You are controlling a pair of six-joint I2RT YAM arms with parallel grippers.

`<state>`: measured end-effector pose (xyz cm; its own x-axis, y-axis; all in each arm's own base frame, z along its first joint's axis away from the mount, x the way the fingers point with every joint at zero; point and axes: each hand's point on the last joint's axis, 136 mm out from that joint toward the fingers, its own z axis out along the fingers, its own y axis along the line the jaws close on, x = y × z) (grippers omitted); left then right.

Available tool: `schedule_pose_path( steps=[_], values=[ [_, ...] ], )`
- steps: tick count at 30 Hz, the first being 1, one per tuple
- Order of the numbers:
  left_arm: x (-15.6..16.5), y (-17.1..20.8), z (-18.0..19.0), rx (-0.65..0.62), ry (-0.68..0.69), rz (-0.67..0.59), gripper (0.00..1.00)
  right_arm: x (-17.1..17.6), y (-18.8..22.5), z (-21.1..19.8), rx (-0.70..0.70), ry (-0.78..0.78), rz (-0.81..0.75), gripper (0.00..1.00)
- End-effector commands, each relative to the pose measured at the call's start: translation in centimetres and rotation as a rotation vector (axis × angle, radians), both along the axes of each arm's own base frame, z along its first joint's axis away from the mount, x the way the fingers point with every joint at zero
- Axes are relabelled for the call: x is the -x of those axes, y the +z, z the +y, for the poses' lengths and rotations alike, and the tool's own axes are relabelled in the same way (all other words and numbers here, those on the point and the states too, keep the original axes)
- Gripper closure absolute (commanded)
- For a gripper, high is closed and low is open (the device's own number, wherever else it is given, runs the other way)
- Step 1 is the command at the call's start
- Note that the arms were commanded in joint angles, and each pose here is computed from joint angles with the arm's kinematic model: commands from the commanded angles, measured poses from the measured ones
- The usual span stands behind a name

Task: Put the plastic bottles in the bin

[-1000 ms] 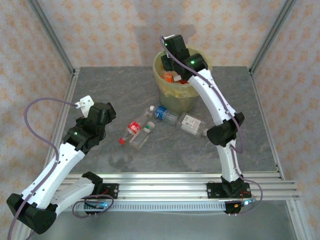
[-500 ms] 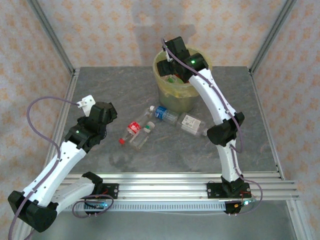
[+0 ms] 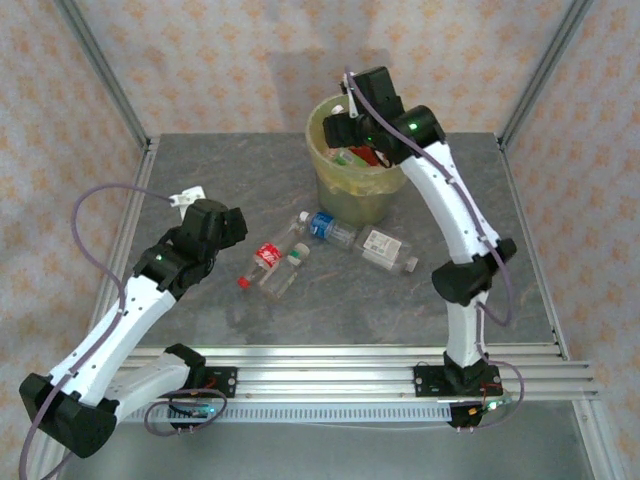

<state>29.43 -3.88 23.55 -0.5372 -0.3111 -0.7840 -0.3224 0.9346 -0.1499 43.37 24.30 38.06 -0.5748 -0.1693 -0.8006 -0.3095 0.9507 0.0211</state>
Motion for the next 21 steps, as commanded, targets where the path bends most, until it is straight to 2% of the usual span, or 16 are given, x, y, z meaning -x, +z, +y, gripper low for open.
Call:
schedule_pose_path(
  steps=[1,3,6,10,13,21],
  values=[
    [-0.1,-0.4,-1.9,-0.001,-0.123,0.051,0.0,1.7,1.2,-2.1,-0.026,-0.066,-0.011,0.16],
    [0.2,-1.3,-3.0,-0.017,-0.171,0.09,0.0,2.8,1.0,-3.0,-0.035,-0.087,-0.007,0.12],
    [1.0,-2.7,-4.8,-0.068,-0.247,0.151,0.0,4.5,0.4,-4.7,-0.052,-0.132,-0.012,0.01],
    [1.7,-4.8,-7.3,-0.122,-0.342,0.238,0.01,6.9,-0.2,-7.8,-0.072,-0.229,-0.041,0.01],
    [2.2,-6.7,-8.9,-0.163,-0.409,0.318,0.06,8.5,-0.9,-9.8,-0.078,-0.294,-0.053,0.01],
    [3.3,-11.3,-12.3,-0.29,-0.527,0.513,0.1,10.7,-2.2,-12.1,-0.097,-0.36,-0.056,0.01]
  ],
)
